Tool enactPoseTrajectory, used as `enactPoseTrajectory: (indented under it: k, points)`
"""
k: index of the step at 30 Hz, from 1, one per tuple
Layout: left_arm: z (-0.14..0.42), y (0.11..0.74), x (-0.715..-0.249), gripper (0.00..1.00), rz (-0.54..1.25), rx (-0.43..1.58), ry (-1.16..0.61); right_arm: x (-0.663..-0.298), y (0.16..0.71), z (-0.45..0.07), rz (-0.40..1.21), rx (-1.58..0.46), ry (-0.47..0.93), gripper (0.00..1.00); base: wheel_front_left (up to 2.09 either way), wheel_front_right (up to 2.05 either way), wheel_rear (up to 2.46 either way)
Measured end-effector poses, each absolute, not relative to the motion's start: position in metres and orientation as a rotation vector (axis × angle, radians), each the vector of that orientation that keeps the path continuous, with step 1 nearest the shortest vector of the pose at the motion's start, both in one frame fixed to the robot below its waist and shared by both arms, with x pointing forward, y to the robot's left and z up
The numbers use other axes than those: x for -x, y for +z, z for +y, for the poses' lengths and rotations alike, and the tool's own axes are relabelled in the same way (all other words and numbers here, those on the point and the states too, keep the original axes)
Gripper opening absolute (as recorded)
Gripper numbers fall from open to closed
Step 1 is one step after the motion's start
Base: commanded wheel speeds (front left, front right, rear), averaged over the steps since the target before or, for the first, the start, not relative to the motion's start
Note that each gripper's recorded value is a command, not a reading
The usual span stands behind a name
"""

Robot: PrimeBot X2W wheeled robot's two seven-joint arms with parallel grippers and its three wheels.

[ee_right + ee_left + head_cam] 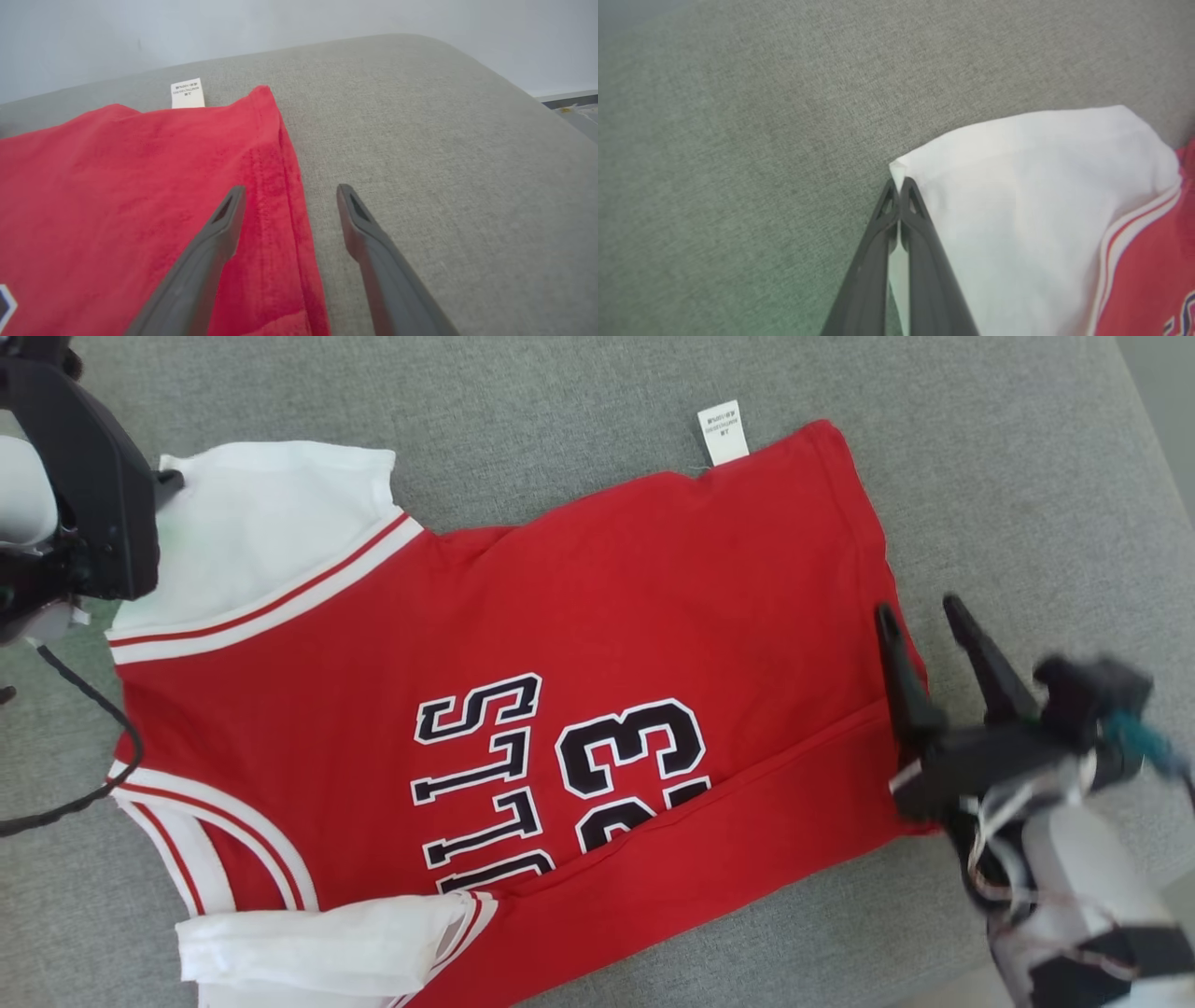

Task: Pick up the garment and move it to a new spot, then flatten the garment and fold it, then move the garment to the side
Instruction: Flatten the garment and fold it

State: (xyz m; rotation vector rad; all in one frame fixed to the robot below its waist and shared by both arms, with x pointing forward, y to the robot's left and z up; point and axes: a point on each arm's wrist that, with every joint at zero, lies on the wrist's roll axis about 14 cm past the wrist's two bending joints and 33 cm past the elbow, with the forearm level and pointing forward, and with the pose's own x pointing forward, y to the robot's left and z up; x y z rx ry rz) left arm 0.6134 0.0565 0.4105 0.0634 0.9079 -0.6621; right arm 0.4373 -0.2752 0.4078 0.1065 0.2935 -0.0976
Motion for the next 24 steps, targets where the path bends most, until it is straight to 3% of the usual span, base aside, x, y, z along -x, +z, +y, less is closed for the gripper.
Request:
enactPoseTrajectory:
  k: [9,15,24]
  points:
    - [0.051,0.431,-0.608,0.0,0.855,-0.068,-0.684,-0.5,0.432,-0.27,0.476,-0.047,-0.049,1.0,0.0,0.0,0.0]
    - [0.054,0.435,-0.601,0.0,0.852,-0.089,-0.69,-0.511,0.421,-0.27,0.725,0.035,-0.051,1.0,0.0,0.0,0.0]
    - [0.058,0.433,-0.597,0.0,0.866,-0.109,-0.693,-0.535,0.43,-0.27,0.825,0.104,-0.072,1.0,0.0,0.0,0.0]
